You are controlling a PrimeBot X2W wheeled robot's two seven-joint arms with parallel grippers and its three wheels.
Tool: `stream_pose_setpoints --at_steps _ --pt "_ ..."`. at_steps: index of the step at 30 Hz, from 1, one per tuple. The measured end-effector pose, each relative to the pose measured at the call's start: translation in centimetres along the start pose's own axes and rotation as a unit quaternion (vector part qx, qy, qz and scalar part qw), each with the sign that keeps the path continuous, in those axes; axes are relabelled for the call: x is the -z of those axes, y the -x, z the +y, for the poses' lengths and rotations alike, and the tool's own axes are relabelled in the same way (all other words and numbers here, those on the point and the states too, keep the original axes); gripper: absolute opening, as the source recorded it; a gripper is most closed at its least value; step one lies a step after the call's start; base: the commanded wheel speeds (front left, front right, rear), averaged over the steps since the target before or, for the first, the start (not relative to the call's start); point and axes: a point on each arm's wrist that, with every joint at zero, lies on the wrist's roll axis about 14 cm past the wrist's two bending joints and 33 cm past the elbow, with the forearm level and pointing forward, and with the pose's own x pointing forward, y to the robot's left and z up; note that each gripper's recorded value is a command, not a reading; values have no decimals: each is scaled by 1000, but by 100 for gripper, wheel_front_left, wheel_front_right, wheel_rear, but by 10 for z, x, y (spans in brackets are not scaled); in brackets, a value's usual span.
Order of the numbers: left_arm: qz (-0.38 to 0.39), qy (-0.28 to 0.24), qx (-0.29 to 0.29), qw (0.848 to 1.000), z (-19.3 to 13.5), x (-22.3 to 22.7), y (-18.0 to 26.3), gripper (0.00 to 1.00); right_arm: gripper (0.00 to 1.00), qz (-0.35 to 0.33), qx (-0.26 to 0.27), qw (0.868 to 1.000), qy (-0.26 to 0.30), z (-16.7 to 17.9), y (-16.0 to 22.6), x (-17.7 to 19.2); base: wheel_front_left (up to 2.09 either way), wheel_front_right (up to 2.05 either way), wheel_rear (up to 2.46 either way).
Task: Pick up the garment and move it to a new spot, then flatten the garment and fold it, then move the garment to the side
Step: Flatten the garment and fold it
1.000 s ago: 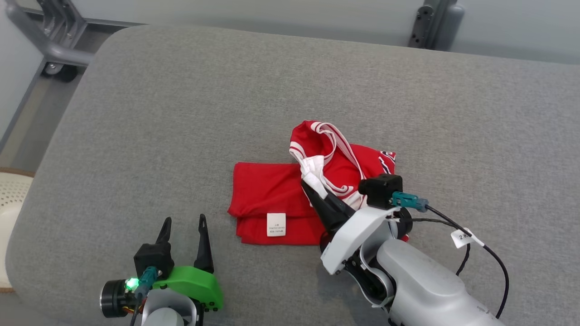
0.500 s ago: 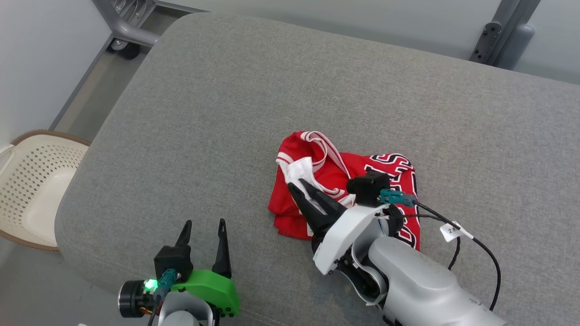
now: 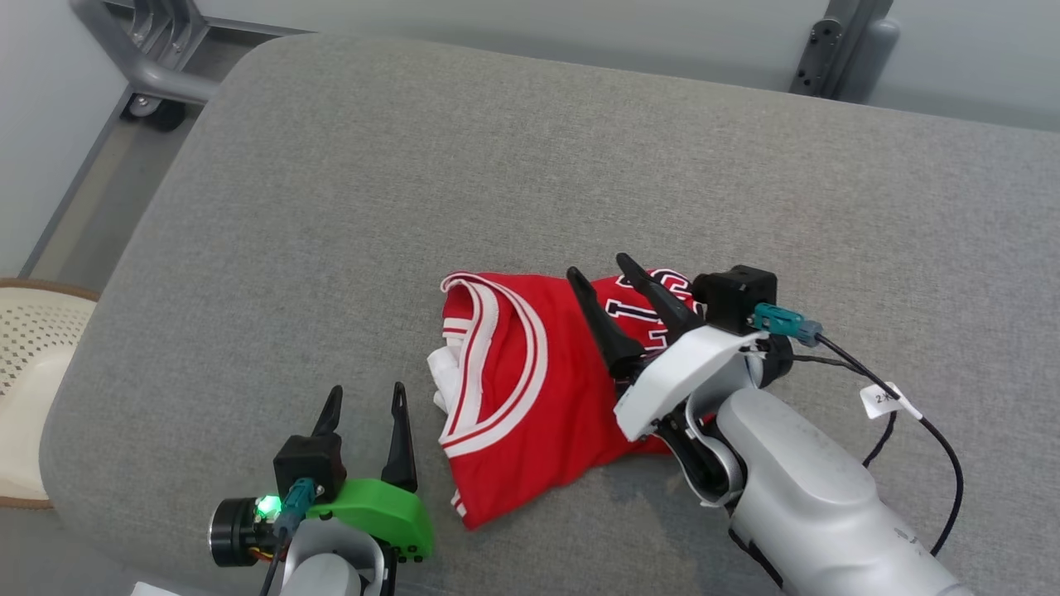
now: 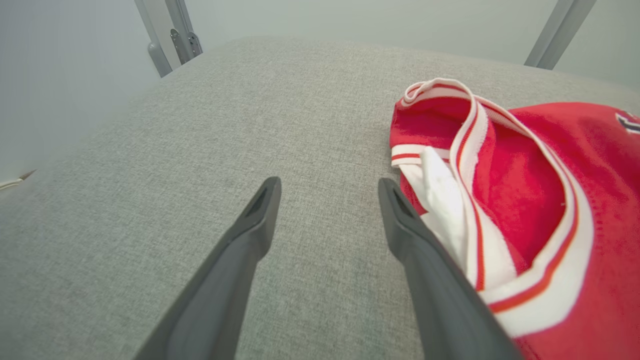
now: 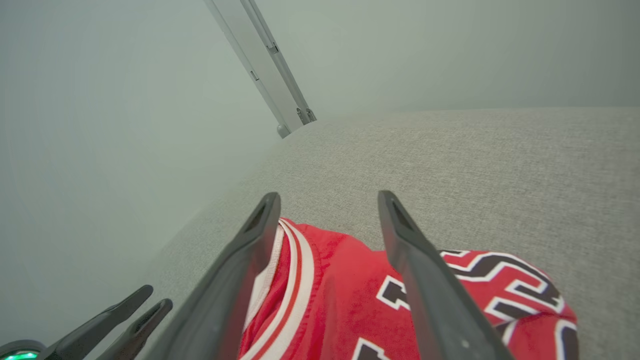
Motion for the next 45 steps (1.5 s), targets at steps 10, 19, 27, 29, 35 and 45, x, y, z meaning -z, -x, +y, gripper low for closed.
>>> stream_pose_setpoints --at_steps 10,19,27,29,35,45 --pt "-2 -6 25 1000 -18 -2 -14 100 100 -45 133 989 43 -81 48 -26 0 0 0" --pt "-12 -14 47 999 -32 -8 -24 100 100 -67 239 967 62 -130 114 -37 0 0 0" --pt "-14 -15 58 998 -39 -8 -26 100 100 -72 295 950 73 -145 161 -38 0 0 0" --pt "-16 -15 62 998 -42 -9 -26 100 100 -74 309 945 76 -148 174 -40 0 0 0" --pt "-16 -14 64 998 -42 -8 -22 100 100 -81 333 936 79 -148 200 -42 0 0 0" --pt "-21 -21 76 997 -45 -8 -13 100 100 -97 358 923 106 -142 233 -54 0 0 0"
